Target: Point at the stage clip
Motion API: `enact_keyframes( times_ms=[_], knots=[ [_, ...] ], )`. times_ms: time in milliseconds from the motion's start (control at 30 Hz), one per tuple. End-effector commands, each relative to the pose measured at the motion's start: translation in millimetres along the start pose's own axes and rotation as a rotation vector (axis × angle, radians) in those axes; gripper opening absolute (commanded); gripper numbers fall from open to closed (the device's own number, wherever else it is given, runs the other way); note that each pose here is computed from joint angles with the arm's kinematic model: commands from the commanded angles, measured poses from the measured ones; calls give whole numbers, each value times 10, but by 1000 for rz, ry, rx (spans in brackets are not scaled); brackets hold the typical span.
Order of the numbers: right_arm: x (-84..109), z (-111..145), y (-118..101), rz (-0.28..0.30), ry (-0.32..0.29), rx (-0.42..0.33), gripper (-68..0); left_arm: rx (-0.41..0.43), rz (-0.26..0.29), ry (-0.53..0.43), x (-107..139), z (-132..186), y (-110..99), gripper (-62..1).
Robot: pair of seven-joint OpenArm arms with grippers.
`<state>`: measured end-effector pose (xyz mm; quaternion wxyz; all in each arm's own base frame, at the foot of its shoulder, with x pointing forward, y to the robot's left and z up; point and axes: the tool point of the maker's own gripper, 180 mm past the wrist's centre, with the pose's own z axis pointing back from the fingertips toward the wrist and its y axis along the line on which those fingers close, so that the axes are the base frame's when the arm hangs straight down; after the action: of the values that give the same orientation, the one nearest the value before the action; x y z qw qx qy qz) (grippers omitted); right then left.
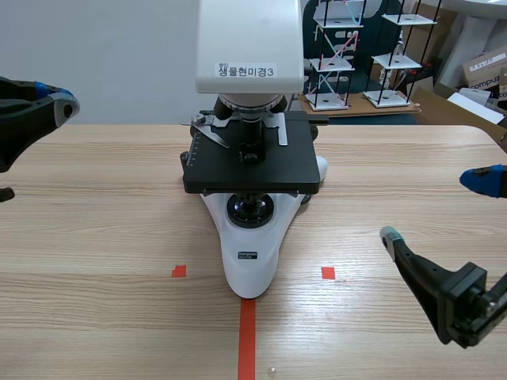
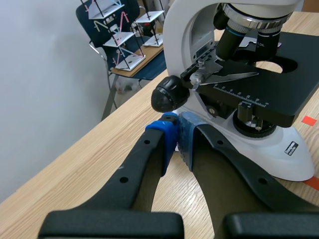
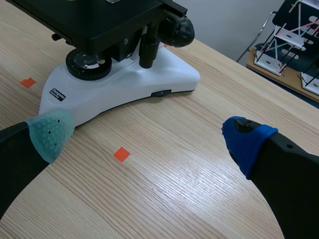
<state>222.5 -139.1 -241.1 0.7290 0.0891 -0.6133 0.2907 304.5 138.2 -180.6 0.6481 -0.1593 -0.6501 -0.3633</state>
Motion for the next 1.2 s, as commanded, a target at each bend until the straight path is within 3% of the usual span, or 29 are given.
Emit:
enact_keyframes(
  times_ms=[0, 700, 1167],
  knots=[
    [106, -12, -6, 6, -35, 6, -8, -11, -13, -33, 115, -45, -3, -586],
    [107, -12, -2, 5, -36, 7, -8, -119, -51, 15, 103, -356, -234, -586],
    [107, -12, -2, 5, -36, 7, -8, -123, -55, 21, 101, -379, -241, -586]
  ],
)
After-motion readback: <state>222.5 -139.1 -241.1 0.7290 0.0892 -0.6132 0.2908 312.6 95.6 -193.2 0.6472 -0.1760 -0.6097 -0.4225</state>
